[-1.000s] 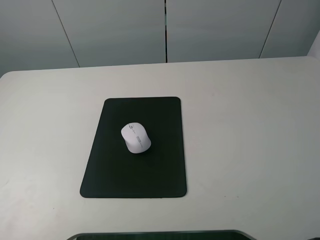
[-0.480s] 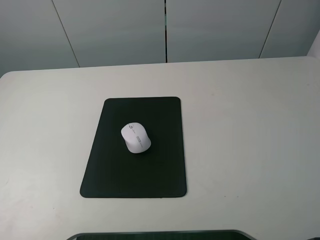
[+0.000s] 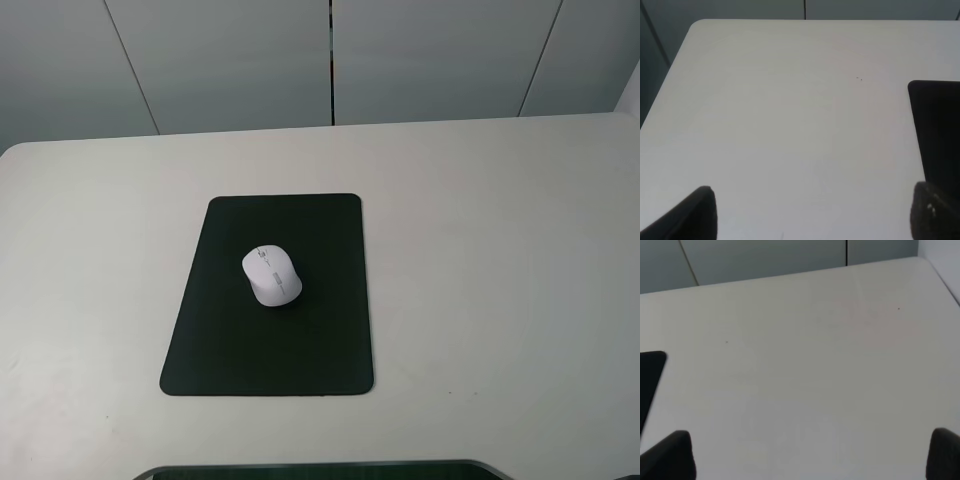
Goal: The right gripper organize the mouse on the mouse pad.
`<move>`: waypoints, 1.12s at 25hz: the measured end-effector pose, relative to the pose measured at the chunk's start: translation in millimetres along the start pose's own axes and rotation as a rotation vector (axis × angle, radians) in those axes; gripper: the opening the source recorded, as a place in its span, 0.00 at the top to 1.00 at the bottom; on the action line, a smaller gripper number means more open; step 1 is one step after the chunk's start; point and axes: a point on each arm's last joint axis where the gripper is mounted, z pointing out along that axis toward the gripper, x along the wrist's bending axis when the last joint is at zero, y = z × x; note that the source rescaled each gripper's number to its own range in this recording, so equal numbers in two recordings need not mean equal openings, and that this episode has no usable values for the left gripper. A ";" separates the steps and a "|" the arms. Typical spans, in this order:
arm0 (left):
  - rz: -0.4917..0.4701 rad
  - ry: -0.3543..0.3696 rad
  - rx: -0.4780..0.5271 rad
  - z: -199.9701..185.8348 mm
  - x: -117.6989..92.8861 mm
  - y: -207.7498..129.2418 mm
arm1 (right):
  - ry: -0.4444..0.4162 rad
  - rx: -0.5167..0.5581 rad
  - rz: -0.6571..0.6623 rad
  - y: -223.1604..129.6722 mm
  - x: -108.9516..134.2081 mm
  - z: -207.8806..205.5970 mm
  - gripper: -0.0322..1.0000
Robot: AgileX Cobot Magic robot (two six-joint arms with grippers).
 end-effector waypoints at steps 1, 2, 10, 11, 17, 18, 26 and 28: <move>0.000 0.000 0.000 0.0 0.0 0.0 | 0.004 0.001 -0.006 -0.1 0.4 0.0 0.01; 0.000 0.000 0.000 0.0 0.0 0.0 | 0.007 0.001 -0.020 -0.1 0.7 0.0 0.01; 0.000 0.000 0.000 0.0 0.0 0.0 | 0.034 0.003 -0.103 -0.4 3.0 -0.1 0.01; 0.000 0.000 0.000 0.0 0.0 0.0 | 0.034 0.003 -0.106 -0.4 3.0 -0.1 0.01; 0.000 0.000 0.000 0.0 0.0 0.0 | 0.034 0.002 -0.108 -0.3 3.0 -0.1 0.01; 0.000 0.000 0.000 0.0 0.0 0.0 | 0.034 0.002 -0.108 -0.3 3.0 -0.1 0.01; 0.000 0.000 0.000 0.0 0.0 0.0 | 0.037 0.003 -0.107 -0.4 3.4 -0.1 0.01; 0.000 0.000 0.000 0.0 0.0 0.0 | 0.037 0.003 -0.107 -0.4 3.4 -0.1 0.01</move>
